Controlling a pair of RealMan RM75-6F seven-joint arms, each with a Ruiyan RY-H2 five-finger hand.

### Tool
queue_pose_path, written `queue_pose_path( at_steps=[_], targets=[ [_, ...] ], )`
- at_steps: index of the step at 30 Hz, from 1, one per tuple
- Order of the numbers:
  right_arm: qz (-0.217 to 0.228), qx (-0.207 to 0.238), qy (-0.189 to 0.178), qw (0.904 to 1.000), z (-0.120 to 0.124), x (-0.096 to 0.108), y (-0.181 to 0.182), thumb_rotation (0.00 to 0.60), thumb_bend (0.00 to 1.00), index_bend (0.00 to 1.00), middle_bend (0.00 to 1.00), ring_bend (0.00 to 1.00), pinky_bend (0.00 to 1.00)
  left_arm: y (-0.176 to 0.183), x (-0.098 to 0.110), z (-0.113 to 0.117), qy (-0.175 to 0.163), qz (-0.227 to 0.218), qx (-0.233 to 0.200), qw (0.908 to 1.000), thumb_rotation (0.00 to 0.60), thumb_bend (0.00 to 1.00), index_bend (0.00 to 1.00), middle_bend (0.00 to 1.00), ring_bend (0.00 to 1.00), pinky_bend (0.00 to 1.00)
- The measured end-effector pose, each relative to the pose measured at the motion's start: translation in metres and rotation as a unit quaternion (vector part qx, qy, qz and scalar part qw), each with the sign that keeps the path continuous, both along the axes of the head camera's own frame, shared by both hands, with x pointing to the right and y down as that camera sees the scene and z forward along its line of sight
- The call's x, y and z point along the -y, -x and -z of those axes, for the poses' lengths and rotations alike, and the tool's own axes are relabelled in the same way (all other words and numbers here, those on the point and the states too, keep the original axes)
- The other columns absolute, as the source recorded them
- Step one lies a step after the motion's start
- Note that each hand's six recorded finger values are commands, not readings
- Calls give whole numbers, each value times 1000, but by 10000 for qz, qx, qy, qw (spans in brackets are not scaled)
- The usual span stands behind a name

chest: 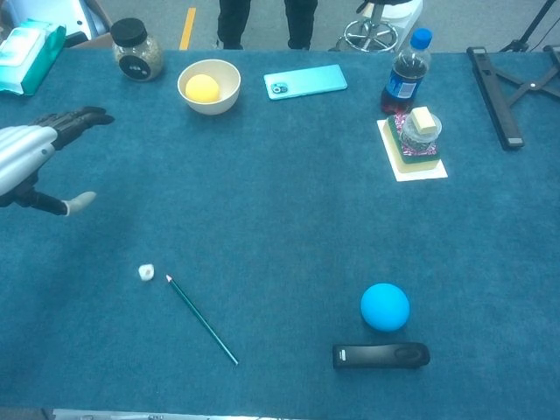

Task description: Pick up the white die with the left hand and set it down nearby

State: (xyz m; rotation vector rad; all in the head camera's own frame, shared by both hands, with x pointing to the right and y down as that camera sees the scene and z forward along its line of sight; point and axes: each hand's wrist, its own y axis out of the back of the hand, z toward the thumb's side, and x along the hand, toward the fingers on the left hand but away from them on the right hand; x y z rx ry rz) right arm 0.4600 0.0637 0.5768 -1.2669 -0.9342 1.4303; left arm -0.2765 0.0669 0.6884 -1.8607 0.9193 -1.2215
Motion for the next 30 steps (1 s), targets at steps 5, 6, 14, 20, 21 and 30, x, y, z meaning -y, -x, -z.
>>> queue_pose_path(
  at_steps=[5, 6, 14, 20, 21, 30],
  targets=[
    [-14, -5, -56, 10000, 5, -2, -1, 600, 98, 490, 387, 256, 265, 7, 0, -1, 3, 113, 37, 9999, 600, 327, 71, 0, 0, 0],
    [-19, -11, -57, 10000, 5, -2, -1, 600, 98, 490, 387, 256, 265, 8, 1, -1, -10, 140, 43, 9999, 600, 327, 75, 0, 0, 0],
    [-20, -29, -67, 10000, 7, -5, -3, 600, 98, 490, 387, 256, 265, 21, 4, 2, -210, 276, 151, 9993, 600, 327, 152, 0, 0, 0],
    [64, -117, -115, 9998, 17, -11, 2, 600, 98, 490, 387, 256, 265, 40, 9, 17, -807, 369, 168, 9959, 600, 327, 326, 85, 85, 360],
    [84, -141, -123, 9998, 19, -13, 4, 600, 97, 490, 387, 256, 265, 47, 9, 21, -955, 397, 182, 9945, 600, 327, 339, 111, 112, 387],
    [287, -469, -137, 9984, 43, -26, 19, 600, 98, 490, 387, 256, 265, 123, -10, 62, -1513, 711, 1044, 9804, 600, 328, 336, 218, 196, 452]
  ],
)
